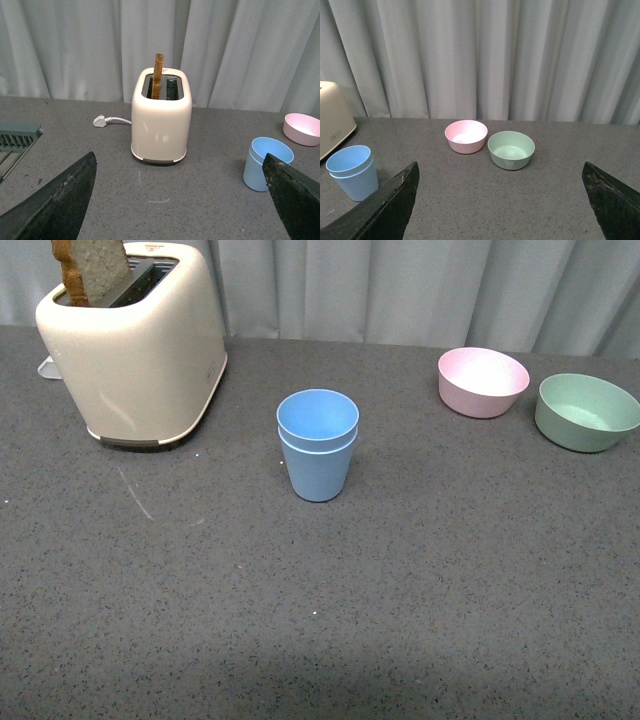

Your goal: Stack blue cups with both arms

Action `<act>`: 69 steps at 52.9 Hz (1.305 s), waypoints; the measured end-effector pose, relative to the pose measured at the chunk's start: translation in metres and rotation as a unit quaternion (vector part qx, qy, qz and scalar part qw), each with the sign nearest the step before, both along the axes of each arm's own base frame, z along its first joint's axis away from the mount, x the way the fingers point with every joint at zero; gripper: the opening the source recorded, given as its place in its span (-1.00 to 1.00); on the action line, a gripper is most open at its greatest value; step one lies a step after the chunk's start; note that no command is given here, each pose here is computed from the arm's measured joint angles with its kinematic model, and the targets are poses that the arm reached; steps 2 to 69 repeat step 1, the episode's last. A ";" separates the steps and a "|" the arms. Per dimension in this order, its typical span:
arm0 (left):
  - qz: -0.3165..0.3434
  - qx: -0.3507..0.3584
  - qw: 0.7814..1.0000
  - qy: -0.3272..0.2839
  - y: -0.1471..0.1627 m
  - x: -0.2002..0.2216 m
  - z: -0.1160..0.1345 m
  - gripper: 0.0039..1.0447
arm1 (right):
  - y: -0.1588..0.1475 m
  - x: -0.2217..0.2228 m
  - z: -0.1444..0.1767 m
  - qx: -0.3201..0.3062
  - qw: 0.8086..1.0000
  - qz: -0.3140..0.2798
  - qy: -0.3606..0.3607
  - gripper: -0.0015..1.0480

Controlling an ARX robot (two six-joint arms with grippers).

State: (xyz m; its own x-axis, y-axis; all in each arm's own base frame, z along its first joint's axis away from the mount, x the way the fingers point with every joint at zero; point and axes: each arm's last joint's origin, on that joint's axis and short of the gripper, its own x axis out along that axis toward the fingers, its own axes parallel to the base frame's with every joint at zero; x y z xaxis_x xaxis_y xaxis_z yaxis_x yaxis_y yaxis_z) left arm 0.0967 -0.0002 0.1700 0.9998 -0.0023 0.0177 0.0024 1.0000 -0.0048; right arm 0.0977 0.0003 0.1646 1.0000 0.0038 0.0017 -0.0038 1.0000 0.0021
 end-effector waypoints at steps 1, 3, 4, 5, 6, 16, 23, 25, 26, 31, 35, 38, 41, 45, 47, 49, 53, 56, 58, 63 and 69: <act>0.000 0.000 1.000 0.000 0.000 0.000 0.000 0.88 | 0.000 0.000 0.000 0.000 1.000 0.000 0.000 0.81; 0.000 0.000 1.000 0.000 0.000 0.000 0.000 0.88 | 0.000 0.000 0.000 0.000 1.000 0.000 0.000 0.81; 0.000 0.000 1.000 0.000 0.000 0.000 0.000 0.88 | 0.000 0.000 0.000 0.000 1.000 0.000 0.000 0.81; 0.000 0.000 1.000 0.000 0.000 0.000 0.000 0.88 | 0.000 0.000 0.000 0.000 1.000 0.000 0.000 0.81; 0.000 0.000 1.000 0.000 0.000 0.000 0.000 0.88 | 0.000 0.000 0.000 0.000 1.000 0.000 0.000 0.81; 0.000 0.000 1.000 0.000 0.000 0.000 0.000 0.88 | 0.000 0.000 0.000 0.000 1.000 0.000 0.000 0.81; 0.000 0.000 1.000 0.000 0.000 0.000 0.000 0.88 | 0.000 0.000 0.000 0.000 1.000 0.000 0.000 0.81; 0.000 0.000 1.000 0.000 0.000 0.000 0.000 0.88 | 0.000 0.000 0.000 0.000 1.000 0.000 0.000 0.81; 0.000 0.000 1.000 0.000 0.000 0.000 0.000 0.88 | 0.000 0.000 0.000 0.000 1.000 0.000 0.000 0.81; 0.000 0.000 1.000 0.000 0.000 0.000 0.000 0.88 | 0.000 0.000 0.000 0.000 1.000 0.000 0.000 0.81; 0.000 0.000 1.000 0.000 0.000 0.000 0.000 0.88 | 0.000 0.000 0.000 0.000 1.000 0.000 0.000 0.81; 0.000 0.000 1.000 0.000 0.000 0.000 0.000 0.88 | 0.000 0.000 0.000 0.000 1.000 0.000 0.000 0.81; 0.000 0.000 1.000 0.000 0.000 0.000 0.000 0.88 | 0.000 0.000 0.000 0.000 1.000 0.000 0.000 0.81; 0.000 0.000 1.000 0.000 0.000 0.000 0.000 0.88 | 0.000 0.000 0.000 0.000 1.000 0.000 0.000 0.81; 0.000 0.000 1.000 0.000 0.000 0.000 0.000 0.88 | 0.000 0.000 0.000 0.000 1.000 0.000 0.000 0.81; 0.000 0.000 1.000 0.000 0.000 0.000 0.000 0.88 | 0.000 0.000 0.000 0.000 1.000 0.000 0.000 0.81; 0.000 0.000 1.000 0.000 0.000 0.000 0.000 0.88 | 0.000 0.000 0.000 0.000 1.000 0.000 0.000 0.81; 0.000 0.000 1.000 0.000 0.000 0.000 0.000 0.88 | 0.000 0.000 0.000 0.000 1.000 0.000 0.000 0.81; 0.000 0.000 1.000 0.000 0.000 0.000 0.000 0.88 | 0.000 0.000 0.000 0.000 1.000 0.000 0.000 0.81; 0.000 0.000 1.000 0.000 0.000 0.000 0.000 0.88 | 0.000 0.000 0.000 0.000 1.000 0.000 0.000 0.81; 0.000 0.000 1.000 0.000 0.000 0.000 0.000 0.88 | 0.000 0.000 0.000 0.000 1.000 0.000 0.000 0.81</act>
